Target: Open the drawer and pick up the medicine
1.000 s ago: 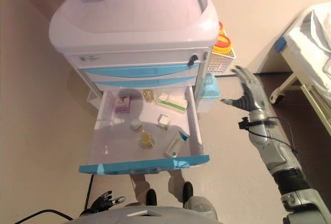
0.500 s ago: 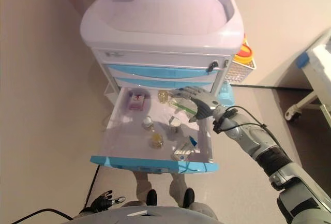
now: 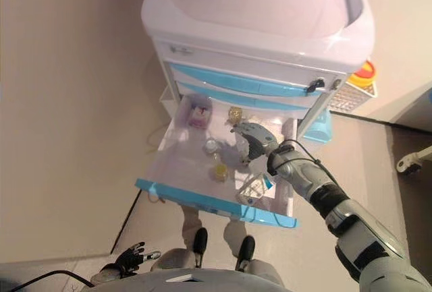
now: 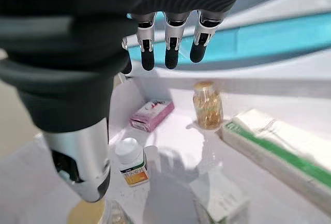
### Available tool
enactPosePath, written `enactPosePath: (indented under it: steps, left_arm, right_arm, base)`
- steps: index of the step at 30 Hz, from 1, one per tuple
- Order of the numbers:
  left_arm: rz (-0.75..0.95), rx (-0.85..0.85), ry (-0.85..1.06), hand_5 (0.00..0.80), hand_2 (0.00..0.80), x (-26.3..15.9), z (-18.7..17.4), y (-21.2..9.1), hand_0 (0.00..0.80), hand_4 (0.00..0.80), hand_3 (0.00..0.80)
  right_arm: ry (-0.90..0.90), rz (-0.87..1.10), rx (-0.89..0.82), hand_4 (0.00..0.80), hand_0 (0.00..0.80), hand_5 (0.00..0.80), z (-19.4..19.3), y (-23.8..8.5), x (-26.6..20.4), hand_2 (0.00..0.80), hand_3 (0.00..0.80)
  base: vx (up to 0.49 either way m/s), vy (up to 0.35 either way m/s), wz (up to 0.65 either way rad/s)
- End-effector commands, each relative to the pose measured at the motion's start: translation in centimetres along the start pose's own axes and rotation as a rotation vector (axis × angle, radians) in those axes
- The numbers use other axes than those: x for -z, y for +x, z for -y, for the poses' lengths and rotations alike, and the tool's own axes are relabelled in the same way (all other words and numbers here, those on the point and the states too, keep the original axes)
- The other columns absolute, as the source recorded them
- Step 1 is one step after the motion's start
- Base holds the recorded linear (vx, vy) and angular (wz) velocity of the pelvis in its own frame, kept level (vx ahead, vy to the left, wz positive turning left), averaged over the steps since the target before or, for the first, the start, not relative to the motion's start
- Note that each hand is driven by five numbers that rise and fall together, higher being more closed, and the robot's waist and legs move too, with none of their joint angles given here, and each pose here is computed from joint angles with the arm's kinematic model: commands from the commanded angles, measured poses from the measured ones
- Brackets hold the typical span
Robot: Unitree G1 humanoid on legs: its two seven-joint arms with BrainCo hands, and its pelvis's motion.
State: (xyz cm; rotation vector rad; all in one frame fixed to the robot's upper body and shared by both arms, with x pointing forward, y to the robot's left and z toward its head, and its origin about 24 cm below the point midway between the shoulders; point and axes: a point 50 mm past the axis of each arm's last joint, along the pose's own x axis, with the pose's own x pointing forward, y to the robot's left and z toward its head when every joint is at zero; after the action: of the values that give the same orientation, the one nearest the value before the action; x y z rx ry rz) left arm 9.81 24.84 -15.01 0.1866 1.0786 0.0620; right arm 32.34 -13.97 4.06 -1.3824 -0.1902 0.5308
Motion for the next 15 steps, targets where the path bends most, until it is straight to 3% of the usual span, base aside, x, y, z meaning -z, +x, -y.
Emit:
enactPosePath:
  steps: [1, 15]
  left_arm:
    - [0.051, 0.004, 0.092, 0.0, 0.0, -1.7, -0.7, 0.3, 0.0, 0.0, 0.0]
    - [0.112, 0.006, 0.12, 0.0, 0.0, -2.8, -1.0, 0.3, 0.0, 0.0, 0.0]
  right_arm:
    - [-0.082, 0.029, 0.142, 0.0, 0.0, 0.0, 4.1, 2.0, -0.8, 0.0, 0.0]
    - [-0.096, -0.066, 0.205, 0.0, 0.0, 0.0, 6.0, 4.0, 0.0, 0.0, 0.0]
  base:
    - [0.011, 0.009, 0.29]
    - [0.034, 0.008, 0.19]
